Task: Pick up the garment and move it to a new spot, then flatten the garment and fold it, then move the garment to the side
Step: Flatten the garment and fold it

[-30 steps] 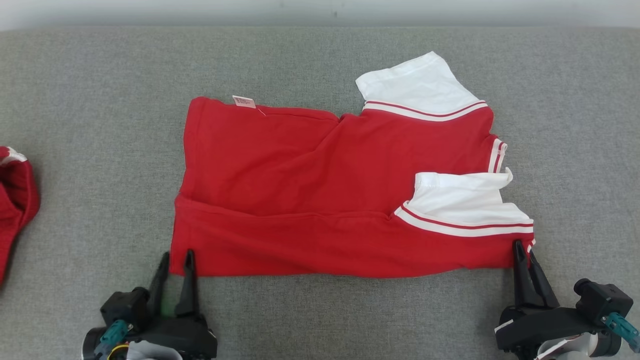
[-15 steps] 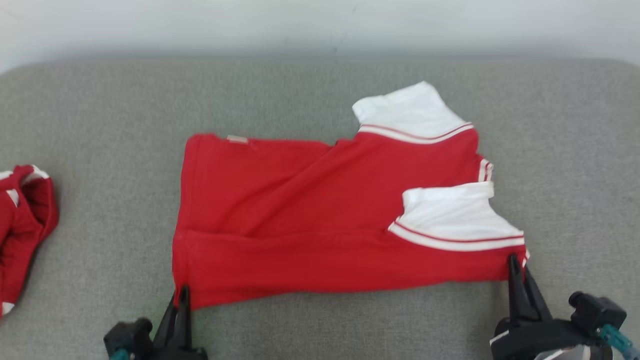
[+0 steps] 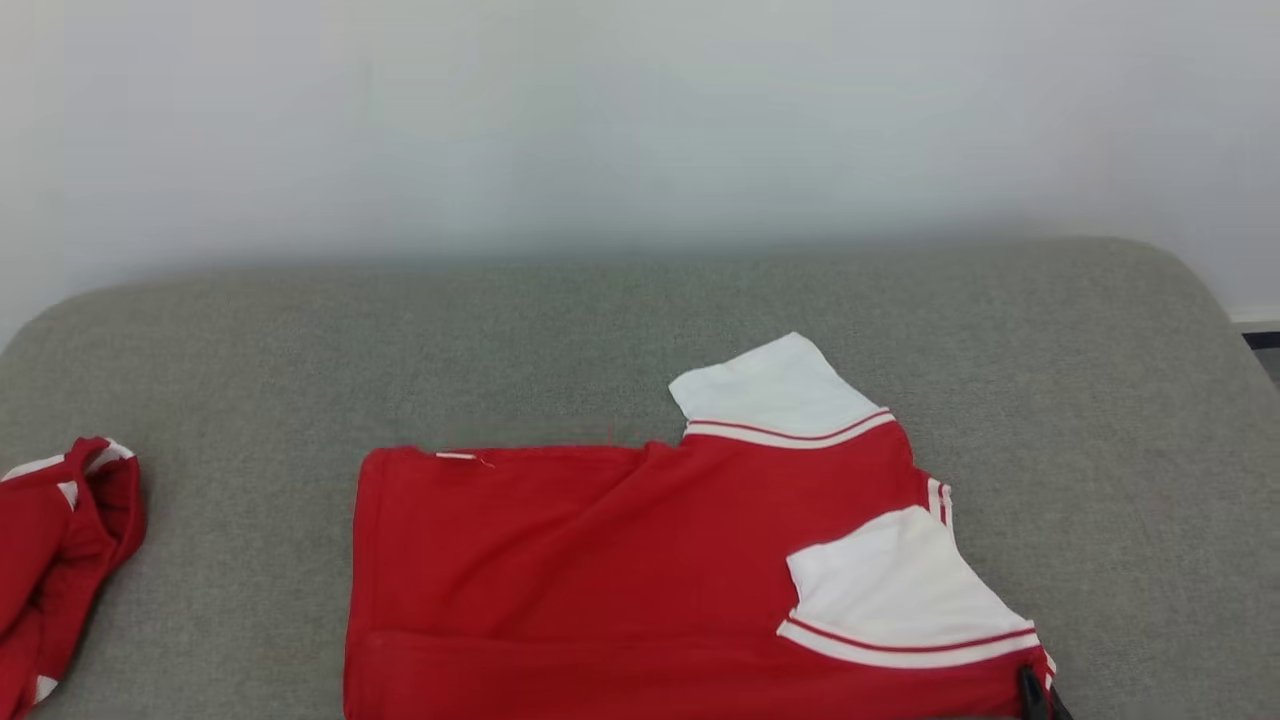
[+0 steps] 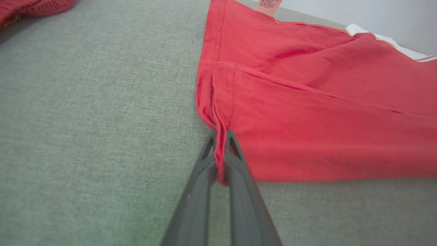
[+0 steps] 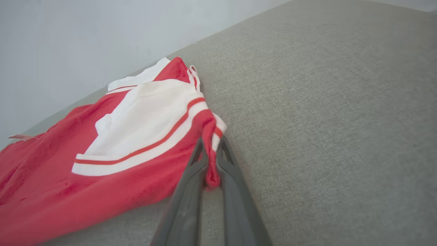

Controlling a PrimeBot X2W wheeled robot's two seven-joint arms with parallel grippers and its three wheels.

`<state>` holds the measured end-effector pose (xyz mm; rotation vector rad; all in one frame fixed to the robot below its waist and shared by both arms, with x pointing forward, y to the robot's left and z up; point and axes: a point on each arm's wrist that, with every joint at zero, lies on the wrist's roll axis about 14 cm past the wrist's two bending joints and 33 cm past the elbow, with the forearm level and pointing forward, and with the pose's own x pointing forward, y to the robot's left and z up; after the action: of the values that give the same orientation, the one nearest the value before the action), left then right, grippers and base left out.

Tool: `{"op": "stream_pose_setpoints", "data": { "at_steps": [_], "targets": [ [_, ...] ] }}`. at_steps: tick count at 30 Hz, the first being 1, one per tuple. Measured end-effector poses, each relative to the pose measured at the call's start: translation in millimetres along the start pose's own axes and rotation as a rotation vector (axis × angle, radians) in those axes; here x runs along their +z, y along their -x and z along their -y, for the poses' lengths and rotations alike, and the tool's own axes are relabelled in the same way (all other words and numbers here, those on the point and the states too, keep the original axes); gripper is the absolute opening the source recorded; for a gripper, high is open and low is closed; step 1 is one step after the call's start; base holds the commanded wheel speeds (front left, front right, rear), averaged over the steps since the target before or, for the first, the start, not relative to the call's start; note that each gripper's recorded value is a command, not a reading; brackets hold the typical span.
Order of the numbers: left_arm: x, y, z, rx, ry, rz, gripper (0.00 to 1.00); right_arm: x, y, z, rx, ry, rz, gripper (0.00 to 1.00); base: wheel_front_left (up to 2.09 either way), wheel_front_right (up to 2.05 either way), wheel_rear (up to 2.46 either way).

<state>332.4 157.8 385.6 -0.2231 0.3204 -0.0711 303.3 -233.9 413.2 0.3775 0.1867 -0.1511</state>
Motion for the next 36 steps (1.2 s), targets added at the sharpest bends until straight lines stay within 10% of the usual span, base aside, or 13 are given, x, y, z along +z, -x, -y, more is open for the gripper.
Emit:
{"op": "stream_pose_setpoints", "data": {
  "at_steps": [11,12,13,14,36],
  "targets": [
    [-18,10,14,-0.039,0.006,-0.049,0.04,-4,20,20,-0.05,0.001,-0.004,0.0,0.0,0.0,0.0],
    [-19,9,13,-0.036,0.006,-0.052,0.49,-4,19,20,-0.051,0.0,-0.005,0.31,0.0,0.0,0.0],
    [-19,9,13,-0.034,0.006,-0.053,0.92,-3,17,19,-0.051,-0.002,-0.003,0.84,0.0,0.0,0.0],
    [-18,8,13,-0.03,0.006,-0.047,1.0,1,13,17,-0.049,-0.007,0.01,1.0,0.0,0.0,0.0],
    [74,-90,20,-0.072,-0.105,0.147,1.0,65,-106,-80,0.197,0.154,0.166,1.0,0.0,0.0,0.0]
  ]
}}
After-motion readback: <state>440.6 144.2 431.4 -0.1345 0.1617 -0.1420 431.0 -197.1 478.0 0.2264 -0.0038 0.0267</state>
